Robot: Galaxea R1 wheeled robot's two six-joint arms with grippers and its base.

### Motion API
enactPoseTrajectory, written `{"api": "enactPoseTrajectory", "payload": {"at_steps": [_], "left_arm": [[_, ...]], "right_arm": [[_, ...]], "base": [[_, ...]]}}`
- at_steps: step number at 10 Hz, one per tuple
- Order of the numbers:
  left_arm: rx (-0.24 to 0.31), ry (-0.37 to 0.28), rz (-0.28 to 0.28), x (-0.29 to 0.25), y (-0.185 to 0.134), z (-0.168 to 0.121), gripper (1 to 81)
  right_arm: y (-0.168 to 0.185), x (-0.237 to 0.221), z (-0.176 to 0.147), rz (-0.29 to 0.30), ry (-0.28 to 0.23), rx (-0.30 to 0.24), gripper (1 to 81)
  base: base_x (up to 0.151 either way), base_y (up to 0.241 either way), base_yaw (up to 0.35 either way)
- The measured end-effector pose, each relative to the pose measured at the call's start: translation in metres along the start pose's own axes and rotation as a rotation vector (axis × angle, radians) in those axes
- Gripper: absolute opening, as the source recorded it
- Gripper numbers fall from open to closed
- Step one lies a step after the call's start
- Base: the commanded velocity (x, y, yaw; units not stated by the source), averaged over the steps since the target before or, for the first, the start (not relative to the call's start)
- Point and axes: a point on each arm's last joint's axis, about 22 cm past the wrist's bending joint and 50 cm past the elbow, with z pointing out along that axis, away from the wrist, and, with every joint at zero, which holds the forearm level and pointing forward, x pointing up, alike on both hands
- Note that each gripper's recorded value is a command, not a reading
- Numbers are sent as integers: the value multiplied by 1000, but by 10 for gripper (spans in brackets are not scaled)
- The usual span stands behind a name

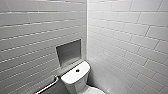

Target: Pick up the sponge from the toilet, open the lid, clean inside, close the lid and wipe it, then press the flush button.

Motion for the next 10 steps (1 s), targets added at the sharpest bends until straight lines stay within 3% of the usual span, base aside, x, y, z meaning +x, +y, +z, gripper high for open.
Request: {"api": "enactPoseTrajectory", "payload": {"at_steps": [4,8,10], "left_arm": [[125,16,11,-23,-17,46,10],[154,-43,0,-84,14,90,10],[176,-72,-5,-109,18,97,10]], "right_arm": [[-2,22,2,-36,48,-1,10],[-13,18,10,-58,43,9,10],[-5,15,10,-60,32,-33,10]], "base": [[0,0,0],[0,0,0],[0,0,0]]}}
